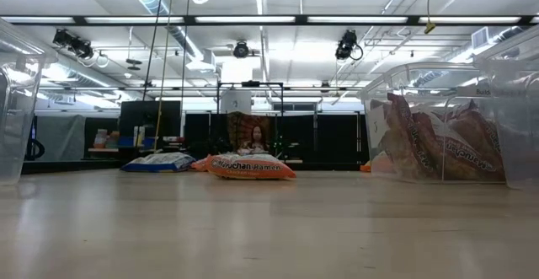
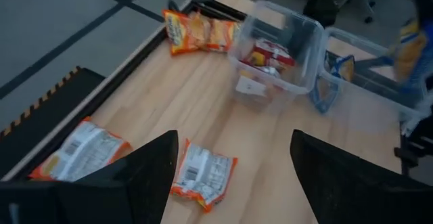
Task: Sort Maruchan noodles
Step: Put the blue noodle pack into the bottom right container
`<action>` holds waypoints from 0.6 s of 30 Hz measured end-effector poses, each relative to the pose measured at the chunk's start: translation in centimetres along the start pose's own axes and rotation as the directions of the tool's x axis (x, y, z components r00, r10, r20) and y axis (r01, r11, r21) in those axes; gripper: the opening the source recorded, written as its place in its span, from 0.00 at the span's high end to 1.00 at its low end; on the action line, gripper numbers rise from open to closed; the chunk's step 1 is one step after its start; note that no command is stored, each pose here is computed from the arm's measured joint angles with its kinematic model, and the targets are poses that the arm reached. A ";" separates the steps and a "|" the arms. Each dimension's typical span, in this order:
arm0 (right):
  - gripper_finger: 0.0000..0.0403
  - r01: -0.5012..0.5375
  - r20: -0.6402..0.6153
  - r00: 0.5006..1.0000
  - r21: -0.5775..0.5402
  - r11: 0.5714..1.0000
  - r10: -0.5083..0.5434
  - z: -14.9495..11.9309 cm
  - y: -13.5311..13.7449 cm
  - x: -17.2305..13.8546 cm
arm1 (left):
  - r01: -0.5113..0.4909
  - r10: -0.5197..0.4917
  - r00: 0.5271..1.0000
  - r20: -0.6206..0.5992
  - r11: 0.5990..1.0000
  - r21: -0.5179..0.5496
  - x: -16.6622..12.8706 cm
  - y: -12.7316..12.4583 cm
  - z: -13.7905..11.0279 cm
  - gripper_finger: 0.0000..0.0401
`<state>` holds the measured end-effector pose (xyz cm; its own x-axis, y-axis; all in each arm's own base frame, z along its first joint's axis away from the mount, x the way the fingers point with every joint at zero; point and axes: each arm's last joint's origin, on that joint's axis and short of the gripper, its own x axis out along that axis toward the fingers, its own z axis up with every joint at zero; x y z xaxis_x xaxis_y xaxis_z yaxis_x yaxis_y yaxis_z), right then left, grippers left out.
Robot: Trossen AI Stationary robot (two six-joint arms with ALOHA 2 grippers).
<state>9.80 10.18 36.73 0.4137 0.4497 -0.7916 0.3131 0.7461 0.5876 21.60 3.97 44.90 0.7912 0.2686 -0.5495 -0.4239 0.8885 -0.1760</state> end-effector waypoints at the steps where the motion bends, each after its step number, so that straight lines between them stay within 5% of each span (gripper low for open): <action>1: 0.99 0.023 -0.015 1.000 0.012 1.000 -0.023 -0.7 -0.3 0.9 | 0.006 -0.006 1.000 -0.004 1.000 0.002 0.1 -0.2 -0.1 0.28; 10: 0.99 0.156 0.034 0.987 0.027 0.987 -0.156 -3.4 -3.1 8.4 | 0.060 -0.060 0.998 0.003 0.998 -0.008 0.8 -1.7 -0.4 0.28; 18: 0.95 0.287 0.046 0.954 0.135 0.948 -0.296 -3.7 -5.9 12.0 | 0.019 -0.023 0.995 -0.095 0.999 -0.038 4.6 -1.2 -3.7 0.28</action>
<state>9.75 13.03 23.14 0.3412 0.1863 -0.9214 0.5312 0.7705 0.3524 24.10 2.78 39.53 0.7553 0.2117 -0.6203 -0.4248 0.8788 -0.2172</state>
